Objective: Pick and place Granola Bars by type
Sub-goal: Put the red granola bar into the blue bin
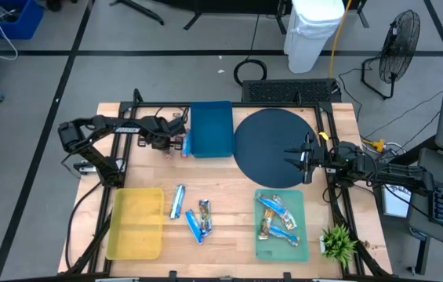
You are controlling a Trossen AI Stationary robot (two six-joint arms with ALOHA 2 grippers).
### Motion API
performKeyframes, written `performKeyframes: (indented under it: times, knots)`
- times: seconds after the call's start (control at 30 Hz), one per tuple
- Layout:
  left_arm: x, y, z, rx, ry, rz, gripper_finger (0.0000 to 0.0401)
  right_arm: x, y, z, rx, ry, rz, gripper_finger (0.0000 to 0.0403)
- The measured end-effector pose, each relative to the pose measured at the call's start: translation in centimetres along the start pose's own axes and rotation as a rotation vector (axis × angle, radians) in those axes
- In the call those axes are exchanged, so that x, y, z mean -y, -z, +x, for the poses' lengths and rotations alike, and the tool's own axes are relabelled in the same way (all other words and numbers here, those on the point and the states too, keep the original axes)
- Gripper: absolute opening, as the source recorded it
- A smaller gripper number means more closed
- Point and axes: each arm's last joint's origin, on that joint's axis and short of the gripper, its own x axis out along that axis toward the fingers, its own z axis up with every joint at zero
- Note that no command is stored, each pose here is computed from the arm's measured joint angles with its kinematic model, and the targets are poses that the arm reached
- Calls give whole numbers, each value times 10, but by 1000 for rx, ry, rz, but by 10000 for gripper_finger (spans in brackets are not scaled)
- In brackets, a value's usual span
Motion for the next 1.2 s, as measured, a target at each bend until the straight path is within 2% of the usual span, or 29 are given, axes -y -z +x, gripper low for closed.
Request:
performKeyframes:
  times: [0.17, 0.3, 0.4, 0.5, 0.6, 0.67, 0.77, 0.87, 1.0, 1.2]
  knots:
    - [1, 4, -13, 150, -30, 55, 6, 0, 0, 0, 0, 0, 0, 125]
    - [0, 7, -31, 277, -12, 73, 6, 0, 0, 0, 0, 0, 0, 125]
    - [2, 8, -48, 392, 56, 96, 5, 0, 0, 0, 0, 0, 0, 125]
    - [8, 8, -67, 512, 175, 153, 5, 0, 0, 0, 0, 0, 0, 125]
    - [18, 5, -87, 634, 321, 252, 6, 0, 0, 0, 0, 0, 0, 125]
    - [25, 4, -97, 707, 400, 375, 5, 0, 0, 0, 0, 0, 0, 125]
    - [35, 2, -108, 828, 485, 583, 6, 0, 0, 0, 0, 0, 0, 125]
    - [46, -4, -114, 943, 547, 674, 7, 0, 0, 0, 0, 0, 0, 125]
    - [52, -14, -111, 985, 619, 720, 5, 0, 0, 0, 0, 0, 0, 125]
    - [60, -28, -87, 919, 638, 713, 15, 0, 0, 0, 0, 0, 0, 125]
